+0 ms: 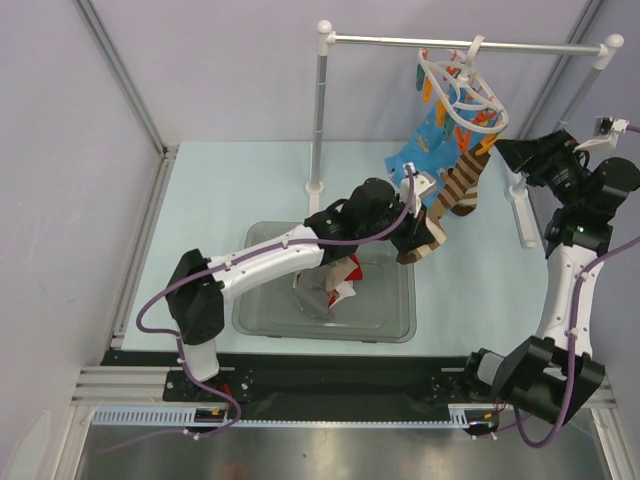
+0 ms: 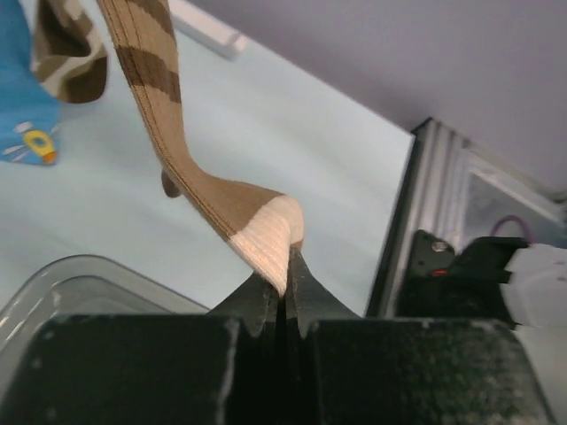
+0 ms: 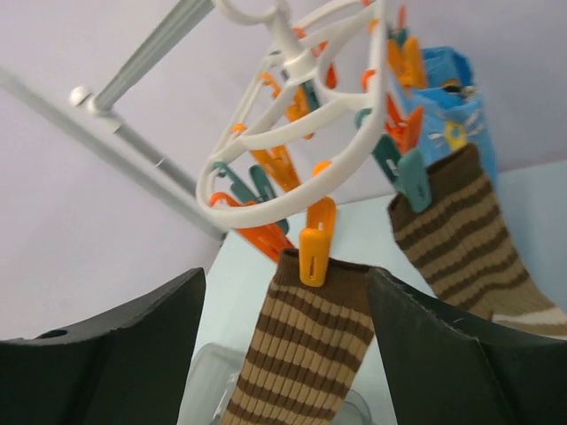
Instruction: Remove the socks clipped to the hanger
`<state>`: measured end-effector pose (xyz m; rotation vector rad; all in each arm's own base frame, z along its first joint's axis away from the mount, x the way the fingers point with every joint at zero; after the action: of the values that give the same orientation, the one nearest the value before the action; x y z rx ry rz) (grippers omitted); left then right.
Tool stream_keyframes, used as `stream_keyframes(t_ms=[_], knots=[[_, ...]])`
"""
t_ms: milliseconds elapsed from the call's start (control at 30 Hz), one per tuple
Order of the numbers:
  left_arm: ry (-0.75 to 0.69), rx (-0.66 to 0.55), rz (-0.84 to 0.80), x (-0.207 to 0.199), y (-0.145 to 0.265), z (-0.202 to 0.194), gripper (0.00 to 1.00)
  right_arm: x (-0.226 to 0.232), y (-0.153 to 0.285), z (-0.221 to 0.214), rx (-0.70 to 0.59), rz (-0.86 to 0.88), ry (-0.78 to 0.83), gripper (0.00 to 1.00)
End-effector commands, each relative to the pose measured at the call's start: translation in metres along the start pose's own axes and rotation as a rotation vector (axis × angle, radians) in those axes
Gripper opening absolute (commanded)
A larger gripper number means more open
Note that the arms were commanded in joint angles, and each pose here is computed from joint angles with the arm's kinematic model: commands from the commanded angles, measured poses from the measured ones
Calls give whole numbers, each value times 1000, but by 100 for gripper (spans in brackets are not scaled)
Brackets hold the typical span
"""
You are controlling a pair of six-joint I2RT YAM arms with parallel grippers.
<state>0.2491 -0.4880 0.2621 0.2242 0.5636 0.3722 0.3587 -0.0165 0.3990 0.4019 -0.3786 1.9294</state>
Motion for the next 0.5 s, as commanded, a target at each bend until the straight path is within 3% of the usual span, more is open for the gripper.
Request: stream_keyframes(t_ms=[0, 133, 267, 300, 367, 400, 467], knots=[[94, -79, -243, -38, 38, 45, 0, 34, 4, 4, 16, 278, 113, 80], [161, -74, -254, -25, 53, 51, 0, 50, 11, 8, -35, 424, 183, 84], [189, -71, -240, -13, 63, 57, 0, 47, 7, 6, -29, 482, 137, 84], [192, -69, -252, -14, 67, 58, 0, 42, 4, 2, -10, 491, 56, 84], [207, -86, -242, -8, 76, 62, 0, 50, 9, 6, -49, 557, 108, 85], [211, -92, -242, -6, 79, 64, 0, 50, 8, 6, -35, 577, 20, 85], [228, -110, -230, 3, 87, 69, 0, 54, 7, 6, -48, 619, 67, 86]])
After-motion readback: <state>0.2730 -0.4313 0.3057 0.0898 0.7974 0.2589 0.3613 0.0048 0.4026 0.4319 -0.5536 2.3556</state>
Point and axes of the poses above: each gripper's point midway between its finger pads, its own y axis back along the fingers, its own x axis along the line the jaws close on, z = x × y, the point moved 1 cm from there along y, back along the fingers, and after that the axes turned 12 degrees about y, right-handed, at the moved point
